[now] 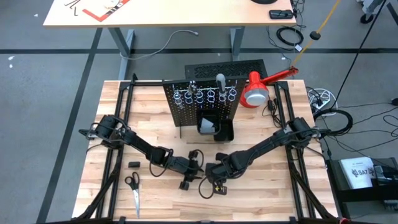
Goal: Hang tools onto peg board
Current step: Hang the wrench on the pegboard, then unhang the wrench from the pegboard
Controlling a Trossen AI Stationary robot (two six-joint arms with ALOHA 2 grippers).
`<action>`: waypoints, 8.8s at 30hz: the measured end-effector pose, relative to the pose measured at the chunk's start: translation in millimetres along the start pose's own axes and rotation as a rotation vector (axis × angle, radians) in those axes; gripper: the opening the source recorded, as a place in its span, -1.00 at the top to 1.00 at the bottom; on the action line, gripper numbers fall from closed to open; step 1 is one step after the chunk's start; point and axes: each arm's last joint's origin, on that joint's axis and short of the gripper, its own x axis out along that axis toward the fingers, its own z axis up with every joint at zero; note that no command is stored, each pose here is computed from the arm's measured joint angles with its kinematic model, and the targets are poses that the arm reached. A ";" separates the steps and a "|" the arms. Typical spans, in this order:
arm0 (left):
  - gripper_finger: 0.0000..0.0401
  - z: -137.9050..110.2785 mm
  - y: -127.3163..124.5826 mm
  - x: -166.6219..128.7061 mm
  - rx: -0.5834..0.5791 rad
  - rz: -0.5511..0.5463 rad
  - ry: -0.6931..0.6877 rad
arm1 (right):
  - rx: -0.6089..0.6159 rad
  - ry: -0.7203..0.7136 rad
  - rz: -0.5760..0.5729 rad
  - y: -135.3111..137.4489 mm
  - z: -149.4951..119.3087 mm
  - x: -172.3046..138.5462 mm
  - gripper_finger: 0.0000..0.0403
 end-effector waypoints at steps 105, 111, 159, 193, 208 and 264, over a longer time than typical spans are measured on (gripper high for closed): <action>0.21 111.3 -17.9 -182.7 -0.077 0.381 -0.457 | -0.038 -0.828 -0.547 22.7 17.0 -134.3 0.98; 0.21 109.2 -19.0 -202.9 -0.076 0.478 -0.464 | 0.058 -1.078 -0.841 25.8 18.0 -199.2 0.98; 0.21 104.5 -22.3 -202.1 -0.073 0.488 -0.426 | 0.324 -1.847 -0.704 -64.7 -10.2 -282.8 0.98; 0.21 103.0 -22.3 -201.4 -0.069 0.490 -0.411 | 0.271 -1.512 -0.883 -72.9 16.4 -271.8 0.98; 0.21 103.0 -22.4 -201.4 -0.070 0.490 -0.411 | 0.234 -1.454 -0.890 -67.2 15.3 -265.2 0.93; 0.68 102.7 -24.9 -210.9 -0.032 0.462 -0.408 | -0.371 -1.117 -0.352 16.4 -42.1 -199.6 0.52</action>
